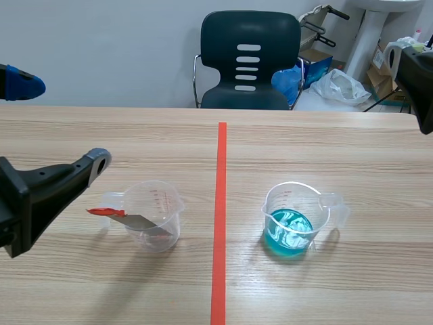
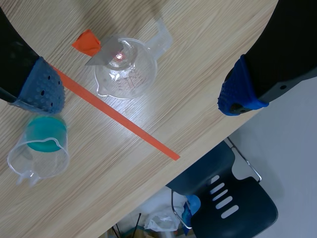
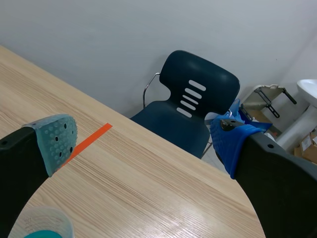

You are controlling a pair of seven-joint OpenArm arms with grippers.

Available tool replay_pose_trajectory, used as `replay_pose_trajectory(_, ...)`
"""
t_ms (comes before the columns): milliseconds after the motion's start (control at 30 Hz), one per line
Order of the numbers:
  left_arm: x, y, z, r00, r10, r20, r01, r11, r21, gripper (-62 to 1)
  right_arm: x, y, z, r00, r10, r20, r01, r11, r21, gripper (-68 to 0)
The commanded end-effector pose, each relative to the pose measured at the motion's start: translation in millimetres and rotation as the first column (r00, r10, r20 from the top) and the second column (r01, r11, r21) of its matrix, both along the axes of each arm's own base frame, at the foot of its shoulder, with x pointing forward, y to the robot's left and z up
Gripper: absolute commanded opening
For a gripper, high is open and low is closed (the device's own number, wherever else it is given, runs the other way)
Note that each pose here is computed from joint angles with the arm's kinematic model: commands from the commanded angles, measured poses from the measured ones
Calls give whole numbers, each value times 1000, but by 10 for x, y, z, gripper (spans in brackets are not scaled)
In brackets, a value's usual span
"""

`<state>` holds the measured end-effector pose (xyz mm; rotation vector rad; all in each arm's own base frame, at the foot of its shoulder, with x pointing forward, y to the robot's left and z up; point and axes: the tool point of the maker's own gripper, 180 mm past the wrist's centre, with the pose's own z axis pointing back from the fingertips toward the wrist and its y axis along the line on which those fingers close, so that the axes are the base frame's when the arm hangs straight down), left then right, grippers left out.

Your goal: Do the redox reaction experiment

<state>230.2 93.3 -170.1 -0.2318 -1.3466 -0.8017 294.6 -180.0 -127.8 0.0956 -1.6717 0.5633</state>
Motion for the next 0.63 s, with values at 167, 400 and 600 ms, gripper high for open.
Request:
replay_pose_trajectory(167,-18,-31,52,1000,-4,12,4,1000,-22,14,12,157,-53,999,53,-13,-53,996,-65,-126)
replay_pose_trajectory(400,-18,-31,53,1000,-4,12,4,1000,-22,14,8,347,-271,995,82,-59,-89,987,-133,-126)
replay_pose_trajectory(600,-17,-31,54,1000,-4,13,4,1000,-22,14,-11,439,-355,992,100,-75,-110,983,-146,-126)
